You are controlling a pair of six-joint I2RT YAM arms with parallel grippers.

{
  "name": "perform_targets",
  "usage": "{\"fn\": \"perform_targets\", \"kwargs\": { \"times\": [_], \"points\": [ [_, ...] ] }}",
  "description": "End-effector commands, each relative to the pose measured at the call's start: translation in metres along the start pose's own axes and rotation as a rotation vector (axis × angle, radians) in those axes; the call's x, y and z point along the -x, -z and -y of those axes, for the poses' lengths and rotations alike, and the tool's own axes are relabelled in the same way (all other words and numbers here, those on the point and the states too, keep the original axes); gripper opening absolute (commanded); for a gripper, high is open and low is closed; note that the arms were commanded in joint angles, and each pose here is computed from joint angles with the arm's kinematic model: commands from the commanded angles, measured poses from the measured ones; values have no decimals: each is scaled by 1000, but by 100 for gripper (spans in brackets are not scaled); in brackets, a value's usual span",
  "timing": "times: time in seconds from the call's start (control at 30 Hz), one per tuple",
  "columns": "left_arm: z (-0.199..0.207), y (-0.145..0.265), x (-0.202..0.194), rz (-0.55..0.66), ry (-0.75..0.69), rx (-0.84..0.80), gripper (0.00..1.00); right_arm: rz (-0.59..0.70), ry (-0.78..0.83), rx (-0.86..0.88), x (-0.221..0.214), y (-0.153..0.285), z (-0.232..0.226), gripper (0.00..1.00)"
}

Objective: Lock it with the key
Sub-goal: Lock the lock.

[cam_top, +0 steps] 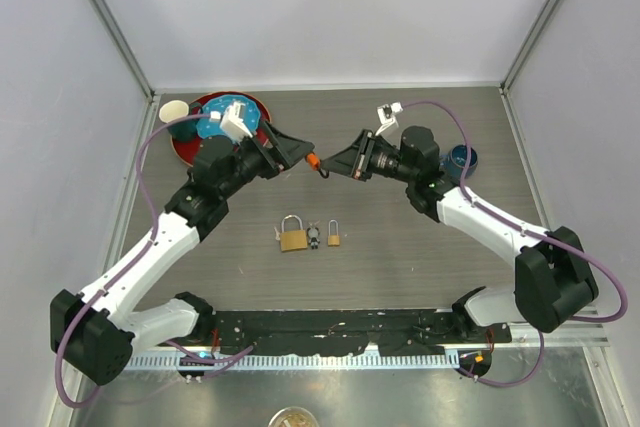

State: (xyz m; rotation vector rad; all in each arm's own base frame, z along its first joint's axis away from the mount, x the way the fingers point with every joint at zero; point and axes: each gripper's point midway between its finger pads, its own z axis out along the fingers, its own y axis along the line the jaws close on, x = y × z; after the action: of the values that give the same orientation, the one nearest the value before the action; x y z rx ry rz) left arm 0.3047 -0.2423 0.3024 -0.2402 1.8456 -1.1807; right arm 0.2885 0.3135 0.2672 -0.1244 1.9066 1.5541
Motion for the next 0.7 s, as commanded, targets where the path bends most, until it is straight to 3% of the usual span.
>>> {"fn": "perform_targets", "kwargs": {
  "times": [0.0, 0.3, 0.43, 0.67],
  "points": [
    [17, 1, 3, -15, -128, -93, 80, 63, 160, 144, 37, 14, -59, 1],
    [53, 24, -4, -98, -462, -290, 85, -176, 263, 192, 19, 23, -69, 2],
    [69, 40, 5, -68, -593, -338, 88, -263, 319, 207, 6, 31, -68, 1],
    [81, 61, 2, -97, -781, -408, 92, -399, 295, 241, -22, 48, -65, 1]
  ]
}}
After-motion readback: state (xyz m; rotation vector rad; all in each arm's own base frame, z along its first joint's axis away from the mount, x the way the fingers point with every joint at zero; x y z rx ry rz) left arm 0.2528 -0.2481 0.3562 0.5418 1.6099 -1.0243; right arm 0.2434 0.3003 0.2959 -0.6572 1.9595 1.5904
